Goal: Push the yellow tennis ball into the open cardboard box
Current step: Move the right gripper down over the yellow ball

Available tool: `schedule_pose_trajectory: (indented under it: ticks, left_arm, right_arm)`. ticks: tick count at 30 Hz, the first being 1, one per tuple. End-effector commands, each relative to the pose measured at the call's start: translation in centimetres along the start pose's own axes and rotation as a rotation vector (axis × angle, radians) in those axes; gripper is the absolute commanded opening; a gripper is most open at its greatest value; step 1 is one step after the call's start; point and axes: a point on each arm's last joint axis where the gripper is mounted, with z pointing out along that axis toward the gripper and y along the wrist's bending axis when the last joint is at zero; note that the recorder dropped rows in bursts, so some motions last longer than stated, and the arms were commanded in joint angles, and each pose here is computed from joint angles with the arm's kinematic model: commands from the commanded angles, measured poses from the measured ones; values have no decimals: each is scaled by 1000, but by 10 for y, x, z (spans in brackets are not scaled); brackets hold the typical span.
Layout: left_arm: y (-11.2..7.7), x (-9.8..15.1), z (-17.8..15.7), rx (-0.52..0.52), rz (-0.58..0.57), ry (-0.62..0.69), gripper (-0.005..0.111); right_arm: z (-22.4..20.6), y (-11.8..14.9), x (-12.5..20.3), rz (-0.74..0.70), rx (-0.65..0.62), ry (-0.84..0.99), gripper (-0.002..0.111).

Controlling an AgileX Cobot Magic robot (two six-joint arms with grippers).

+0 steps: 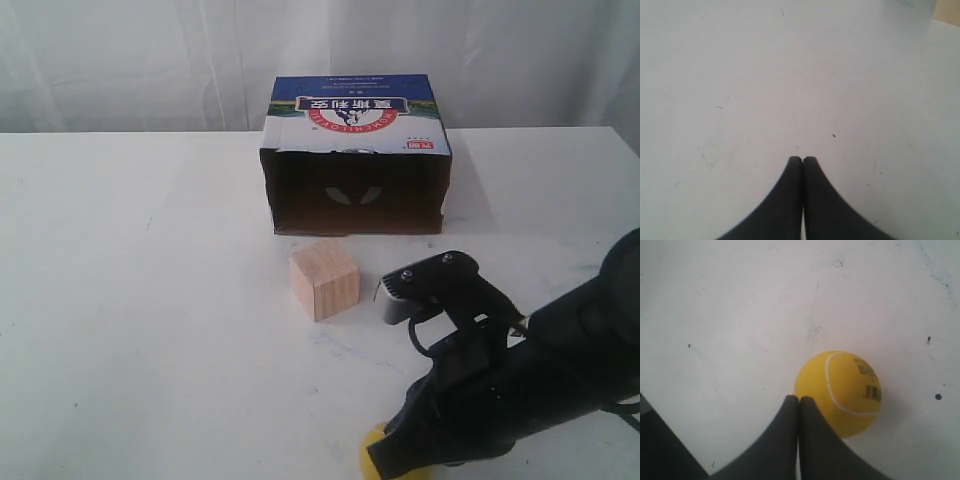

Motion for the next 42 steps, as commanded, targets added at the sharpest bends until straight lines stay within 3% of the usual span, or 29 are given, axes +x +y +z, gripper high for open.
schedule_pose_trajectory:
  ticks: [1, 10, 20, 27, 42]
  left_arm:
    - [0, 3, 0, 4, 6, 16, 0]
    - [0, 3, 0, 4, 6, 16, 0]
    - [0, 3, 0, 4, 6, 16, 0]
    - [0, 3, 0, 4, 6, 16, 0]
    - [0, 3, 0, 4, 6, 16, 0]
  right_arm:
    - [9, -3, -2, -2, 18, 10, 0]
    - [20, -10, -3, 10, 44, 37, 0]
    - [15, -33, -9, 72, 199, -35, 0]
    - [-9, -38, -27, 47, 251, -185, 0]
    - [-20, -30, -22, 101, 216, -110, 0]
